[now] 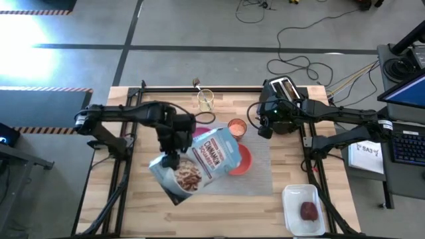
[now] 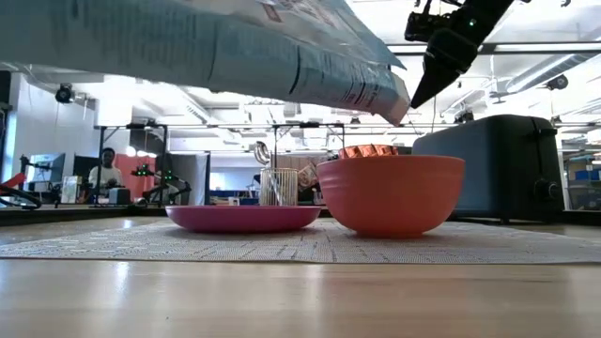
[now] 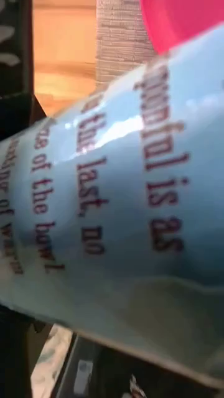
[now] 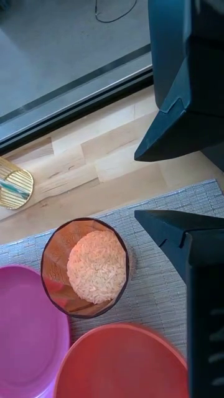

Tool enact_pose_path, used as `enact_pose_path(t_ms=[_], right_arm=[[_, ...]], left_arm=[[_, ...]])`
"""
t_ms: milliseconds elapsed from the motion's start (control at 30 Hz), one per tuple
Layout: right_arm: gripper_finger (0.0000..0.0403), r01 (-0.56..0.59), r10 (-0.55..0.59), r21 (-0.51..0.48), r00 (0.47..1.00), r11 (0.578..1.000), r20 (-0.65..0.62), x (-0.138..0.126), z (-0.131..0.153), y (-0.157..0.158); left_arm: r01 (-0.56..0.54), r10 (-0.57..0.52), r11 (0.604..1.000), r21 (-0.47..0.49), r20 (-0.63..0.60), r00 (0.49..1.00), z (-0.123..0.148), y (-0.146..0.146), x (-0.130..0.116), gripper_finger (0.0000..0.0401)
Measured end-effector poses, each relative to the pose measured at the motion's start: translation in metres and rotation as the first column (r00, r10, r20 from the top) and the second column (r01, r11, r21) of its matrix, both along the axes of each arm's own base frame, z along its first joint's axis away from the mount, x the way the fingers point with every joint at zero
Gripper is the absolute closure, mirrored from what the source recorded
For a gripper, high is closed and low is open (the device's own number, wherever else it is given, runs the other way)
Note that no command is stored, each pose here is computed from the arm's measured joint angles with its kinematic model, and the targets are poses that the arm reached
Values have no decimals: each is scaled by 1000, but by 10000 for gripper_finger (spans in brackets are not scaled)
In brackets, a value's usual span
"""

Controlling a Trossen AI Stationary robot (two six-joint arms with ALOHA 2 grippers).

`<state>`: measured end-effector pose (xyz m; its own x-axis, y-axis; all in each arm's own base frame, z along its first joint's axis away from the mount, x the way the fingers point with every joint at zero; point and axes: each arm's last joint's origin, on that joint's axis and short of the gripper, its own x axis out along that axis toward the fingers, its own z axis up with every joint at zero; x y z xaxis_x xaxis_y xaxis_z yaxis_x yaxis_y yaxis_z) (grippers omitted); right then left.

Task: Arrange a breakfast setting
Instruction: Pour the cereals from the cereal box in the orange bowl

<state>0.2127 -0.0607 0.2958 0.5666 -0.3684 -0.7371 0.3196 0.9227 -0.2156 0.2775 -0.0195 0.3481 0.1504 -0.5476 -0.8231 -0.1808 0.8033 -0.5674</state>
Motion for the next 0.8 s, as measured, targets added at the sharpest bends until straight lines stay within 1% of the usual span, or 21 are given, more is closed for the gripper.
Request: enact_pose_path(t_ms=[233, 500, 800], right_arm=[[275, 0, 0, 0, 1000, 1000, 0, 0, 0, 0], [275, 0, 0, 0, 1000, 1000, 0, 0, 0, 0], [275, 0, 0, 0, 1000, 1000, 0, 0, 0, 0]], left_arm=[[-32, 32, 998, -57, 1, 999, 1, 10, 1, 208], [-28, 31, 988, -151, 14, 999, 3, 13, 2, 208], [-74, 55, 965, -252, -80, 995, -13, 24, 14, 208]])
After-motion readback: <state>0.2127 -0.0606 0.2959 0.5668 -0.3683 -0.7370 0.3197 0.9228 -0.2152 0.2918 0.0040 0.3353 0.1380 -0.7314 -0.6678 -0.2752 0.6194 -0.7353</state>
